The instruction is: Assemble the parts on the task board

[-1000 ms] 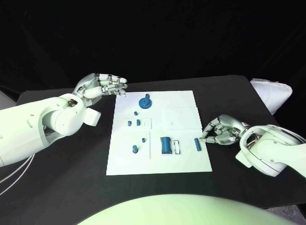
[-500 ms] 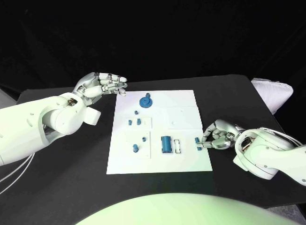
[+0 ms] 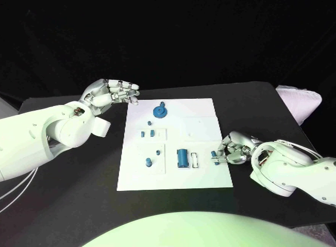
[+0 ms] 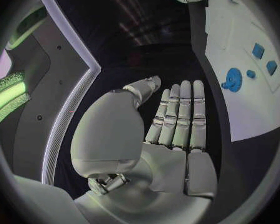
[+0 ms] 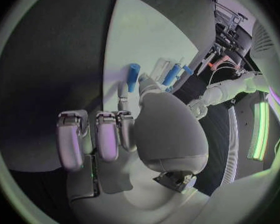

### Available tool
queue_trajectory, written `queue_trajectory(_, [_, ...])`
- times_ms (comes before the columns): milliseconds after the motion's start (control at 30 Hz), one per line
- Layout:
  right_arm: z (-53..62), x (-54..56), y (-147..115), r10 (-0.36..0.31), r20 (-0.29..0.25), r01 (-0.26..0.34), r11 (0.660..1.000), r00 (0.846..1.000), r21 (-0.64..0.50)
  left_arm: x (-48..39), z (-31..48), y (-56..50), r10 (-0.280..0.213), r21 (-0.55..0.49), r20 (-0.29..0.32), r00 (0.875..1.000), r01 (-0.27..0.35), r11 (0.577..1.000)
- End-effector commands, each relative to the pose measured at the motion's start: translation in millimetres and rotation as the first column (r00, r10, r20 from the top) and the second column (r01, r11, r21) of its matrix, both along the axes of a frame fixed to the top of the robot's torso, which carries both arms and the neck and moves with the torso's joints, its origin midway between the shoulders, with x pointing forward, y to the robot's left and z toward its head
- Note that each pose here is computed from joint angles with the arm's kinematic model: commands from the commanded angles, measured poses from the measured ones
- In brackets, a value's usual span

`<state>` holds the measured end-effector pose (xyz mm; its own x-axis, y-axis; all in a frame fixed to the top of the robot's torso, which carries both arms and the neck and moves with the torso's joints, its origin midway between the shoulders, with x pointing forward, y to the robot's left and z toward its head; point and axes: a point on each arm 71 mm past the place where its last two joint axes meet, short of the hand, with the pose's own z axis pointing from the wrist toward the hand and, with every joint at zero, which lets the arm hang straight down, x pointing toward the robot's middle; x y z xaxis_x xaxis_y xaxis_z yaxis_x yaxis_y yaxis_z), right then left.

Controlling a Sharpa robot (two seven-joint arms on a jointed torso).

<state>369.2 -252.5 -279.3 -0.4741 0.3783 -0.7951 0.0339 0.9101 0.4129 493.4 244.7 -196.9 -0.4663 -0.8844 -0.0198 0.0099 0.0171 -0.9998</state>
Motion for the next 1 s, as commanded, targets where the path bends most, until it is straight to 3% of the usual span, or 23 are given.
queue_trajectory(33, [-9.5,-3.5,2,0.053,-0.026,-0.055,0.993,0.998,-0.103,-0.6,1.4,-2.0,-0.010,-0.015,0.006,1.000,0.010,1.000])
queue_trajectory(500, [-19.2,-4.6,13,0.146,-0.006,-0.143,0.957,0.989,-0.252,-1.0,1.6,-0.4,-0.008,-0.014,0.006,1.000,0.008,1.000])
queue_trajectory(1000, [-13.7,-8.8,20,0.104,0.030,-0.097,0.982,0.994,-0.163,-1.2,1.7,0.1,-0.007,-0.014,0.006,1.000,0.007,1.000])
